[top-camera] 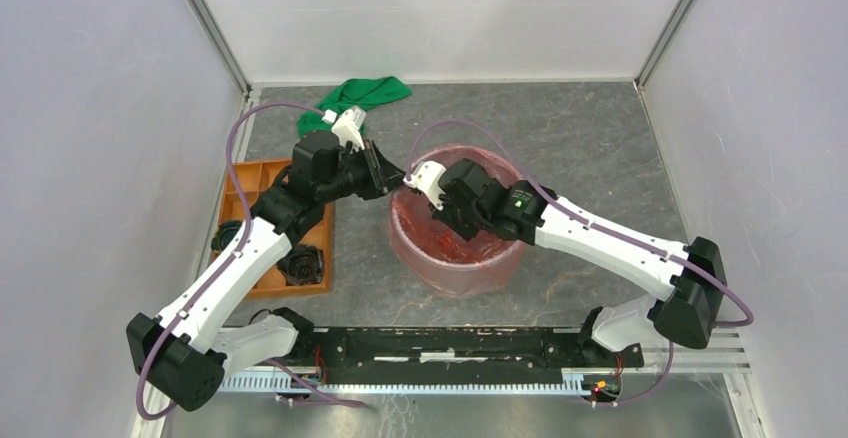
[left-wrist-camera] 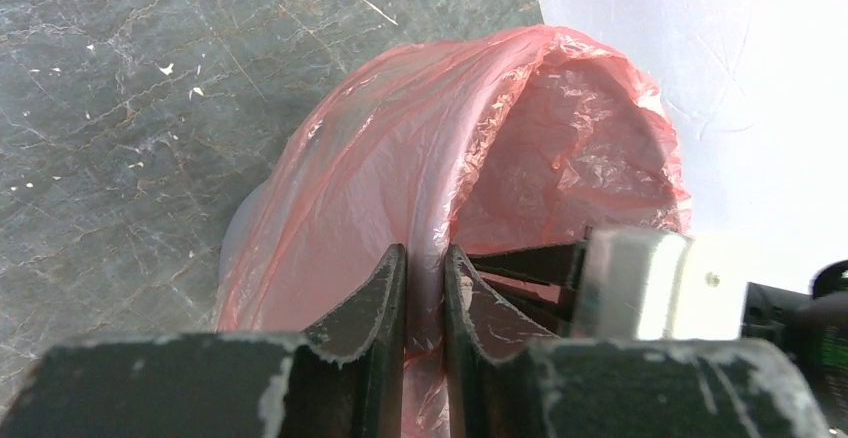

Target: Put the trash bags into the trash bin

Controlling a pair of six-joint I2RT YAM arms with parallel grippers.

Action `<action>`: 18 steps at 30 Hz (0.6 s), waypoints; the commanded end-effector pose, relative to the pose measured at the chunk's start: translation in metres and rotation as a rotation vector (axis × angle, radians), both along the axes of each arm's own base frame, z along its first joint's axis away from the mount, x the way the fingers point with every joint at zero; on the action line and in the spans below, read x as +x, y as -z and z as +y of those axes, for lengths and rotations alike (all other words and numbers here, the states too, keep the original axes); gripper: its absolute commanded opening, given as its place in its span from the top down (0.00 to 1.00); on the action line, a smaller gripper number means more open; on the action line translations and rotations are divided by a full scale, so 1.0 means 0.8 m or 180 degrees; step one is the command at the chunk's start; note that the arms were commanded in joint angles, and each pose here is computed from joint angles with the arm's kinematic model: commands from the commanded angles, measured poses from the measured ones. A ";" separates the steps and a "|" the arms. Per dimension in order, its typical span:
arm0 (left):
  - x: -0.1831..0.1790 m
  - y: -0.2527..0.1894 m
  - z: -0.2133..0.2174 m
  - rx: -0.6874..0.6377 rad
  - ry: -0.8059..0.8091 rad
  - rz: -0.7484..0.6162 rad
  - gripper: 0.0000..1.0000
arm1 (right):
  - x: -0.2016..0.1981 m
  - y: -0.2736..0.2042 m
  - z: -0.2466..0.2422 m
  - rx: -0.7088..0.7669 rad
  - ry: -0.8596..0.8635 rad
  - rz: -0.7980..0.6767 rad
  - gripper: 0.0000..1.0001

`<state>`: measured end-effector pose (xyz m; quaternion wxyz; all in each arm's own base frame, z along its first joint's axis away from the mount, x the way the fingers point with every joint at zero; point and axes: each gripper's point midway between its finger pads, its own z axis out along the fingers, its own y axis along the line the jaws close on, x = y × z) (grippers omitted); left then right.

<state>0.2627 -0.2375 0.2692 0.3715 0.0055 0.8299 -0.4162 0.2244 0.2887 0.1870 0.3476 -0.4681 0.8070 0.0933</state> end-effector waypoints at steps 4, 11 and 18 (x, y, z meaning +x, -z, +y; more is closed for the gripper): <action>-0.011 -0.014 -0.002 -0.0244 -0.0043 0.0004 0.98 | 0.010 0.046 -0.017 -0.0288 0.0096 -0.0048 0.91; -0.012 -0.011 0.001 -0.0207 -0.0056 -0.0004 0.98 | 0.002 0.098 -0.010 -0.0419 0.0017 0.0189 0.93; -0.013 -0.020 0.001 -0.0237 -0.0056 -0.0048 0.98 | -0.002 0.129 -0.007 -0.0444 -0.0008 0.0293 0.90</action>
